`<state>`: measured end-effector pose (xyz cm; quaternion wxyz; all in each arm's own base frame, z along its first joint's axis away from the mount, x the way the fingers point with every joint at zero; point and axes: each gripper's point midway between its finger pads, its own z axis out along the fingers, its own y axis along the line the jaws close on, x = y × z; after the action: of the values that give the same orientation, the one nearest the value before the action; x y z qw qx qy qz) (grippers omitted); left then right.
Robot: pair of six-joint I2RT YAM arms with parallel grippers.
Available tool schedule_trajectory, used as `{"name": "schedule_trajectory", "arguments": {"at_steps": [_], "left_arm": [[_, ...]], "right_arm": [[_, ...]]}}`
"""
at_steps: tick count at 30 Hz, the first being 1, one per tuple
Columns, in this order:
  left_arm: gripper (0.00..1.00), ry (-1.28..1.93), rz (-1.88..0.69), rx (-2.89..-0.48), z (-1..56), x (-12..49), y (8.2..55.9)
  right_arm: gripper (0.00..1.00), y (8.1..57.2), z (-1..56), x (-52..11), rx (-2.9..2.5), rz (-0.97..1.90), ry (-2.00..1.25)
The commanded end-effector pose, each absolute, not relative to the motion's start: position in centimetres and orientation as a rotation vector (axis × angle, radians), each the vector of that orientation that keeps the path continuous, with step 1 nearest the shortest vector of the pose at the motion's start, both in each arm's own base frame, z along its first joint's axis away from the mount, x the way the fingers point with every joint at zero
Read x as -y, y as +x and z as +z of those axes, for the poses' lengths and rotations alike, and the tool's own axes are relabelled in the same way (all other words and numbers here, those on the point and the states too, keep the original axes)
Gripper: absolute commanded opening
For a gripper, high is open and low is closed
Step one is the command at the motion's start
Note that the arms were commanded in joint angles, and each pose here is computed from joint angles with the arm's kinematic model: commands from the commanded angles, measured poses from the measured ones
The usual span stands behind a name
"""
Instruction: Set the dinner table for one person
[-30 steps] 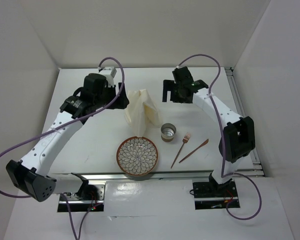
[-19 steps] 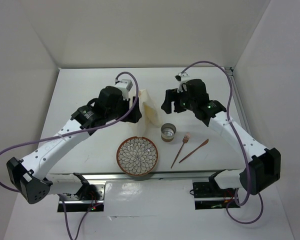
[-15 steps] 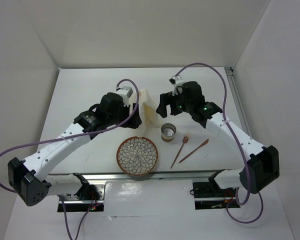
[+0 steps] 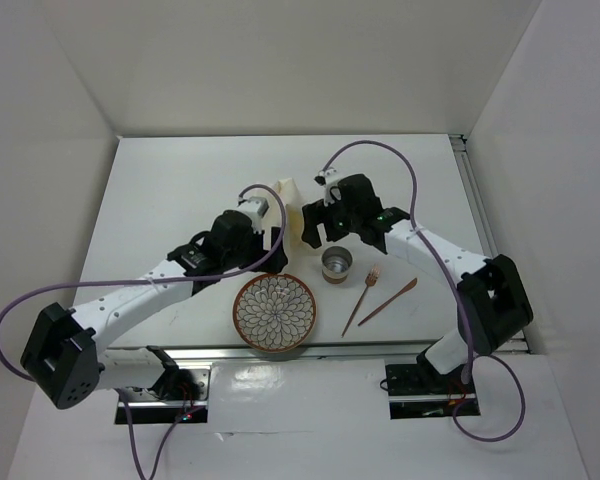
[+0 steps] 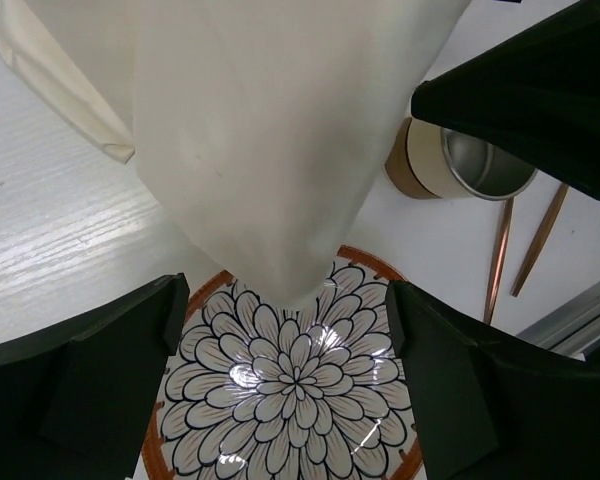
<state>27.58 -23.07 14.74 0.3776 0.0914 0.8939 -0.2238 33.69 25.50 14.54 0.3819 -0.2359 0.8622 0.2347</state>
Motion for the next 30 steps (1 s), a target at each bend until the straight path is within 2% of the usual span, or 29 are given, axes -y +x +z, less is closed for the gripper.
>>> {"name": "schedule_trajectory", "arguments": {"at_steps": [1, 6, 7, 10, 11, 12, 13, 14, 15, 16, 17, 19, 20, 23, 24, 26, 27, 28, 30], "left_arm": [[1.0, 0.159, -0.615, -2.159, 16.1, 24.1, 29.6], [0.95, 0.125, -0.543, -2.17, 14.5, 24.1, 31.3], [0.9, 0.132, -0.525, -2.172, 14.3, 24.1, 31.7], [0.79, 0.115, -0.478, -2.187, 13.9, 24.2, 32.8], [0.67, 0.105, -0.457, -2.186, 14.1, 24.1, 33.2], [0.61, 0.099, -0.439, -2.193, 14.0, 24.0, 33.4], [0.53, 0.094, -0.421, -2.2, 14.0, 23.9, 33.6], [0.33, 0.076, -0.374, -2.205, 14.3, 23.4, 34.0], [0.24, 0.066, -0.356, -2.201, 14.8, 23.2, 34.3], [0.16, 0.07, -0.326, -2.195, 15.2, 22.6, 34.7], [0.0, 0.043, -0.311, -2.17, 16.6, 22.3, 35.5], [0.0, 0.034, -0.251, -2.169, 17.7, 20.1, 36.7], [0.0, 0.024, -0.248, -2.13, 19.7, 19.7, 37.8], [0.0, -0.006, -0.216, -2.019, 24.9, 16.7, 41.4], [0.0, -0.049, -0.18, -2.007, 25.5, 14.5, 43.3], [0.0, -0.041, -0.15, -1.968, 27.7, 12.9, 45.6], [0.0, -0.062, -0.156, -1.899, 31.1, 11.3, 47.3], [0.0, -0.051, -0.149, -1.9, 31.1, 10.9, 48.7], [0.0, -0.04, -0.162, -1.801, 35.8, 9.6, 50.4]], "right_arm": [[0.88, 35.3, 14.9, -26.1, -2.122, 0.594, -0.583], [0.77, 36.6, 12.8, -27.3, -2.156, 0.614, -0.571], [0.75, 36.9, 12.5, -27.4, -2.155, 0.614, -0.571], [0.57, 38.1, 11.8, -27.7, -2.156, 0.616, -0.549], [0.51, 38.1, 11.2, -27.8, -2.172, 0.618, -0.54], [0.39, 38.6, 11.1, -27.9, -2.172, 0.608, -0.535], [0.32, 38.6, 11.1, -28.0, -2.176, 0.613, -0.525], [0.25, 39.6, 11.6, -27.7, -2.168, 0.598, -0.506], [0.1, 39.9, 12.2, -27.9, -2.155, 0.601, -0.504], [0.04, 40.5, 12.7, -27.5, -2.146, 0.58, -0.498], [0.0, 41.9, 14.2, -27.4, -2.111, 0.569, -0.475], [0.0, 43.5, 15.5, -26.5, -2.099, 0.54, -0.448], [0.0, 45.8, 18.6, -26.0, -2.027, 0.53, -0.422], [0.0, 49.6, 21.1, -24.5, -1.995, 0.485, -0.371], [0.0, 52.2, 23.8, -23.7, -1.949, 0.459, -0.343], [0.0, 54.5, 26.9, -23.2, -1.893, 0.444, -0.326], [0.0, 55.9, 30.5, -22.9, -1.83, 0.435, -0.305], [0.0, 56.5, 32.3, -22.5, -1.797, 0.43, -0.293], [0.0, 56.5, 37.4, -22.2, -1.682, 0.421, -0.287]]}}
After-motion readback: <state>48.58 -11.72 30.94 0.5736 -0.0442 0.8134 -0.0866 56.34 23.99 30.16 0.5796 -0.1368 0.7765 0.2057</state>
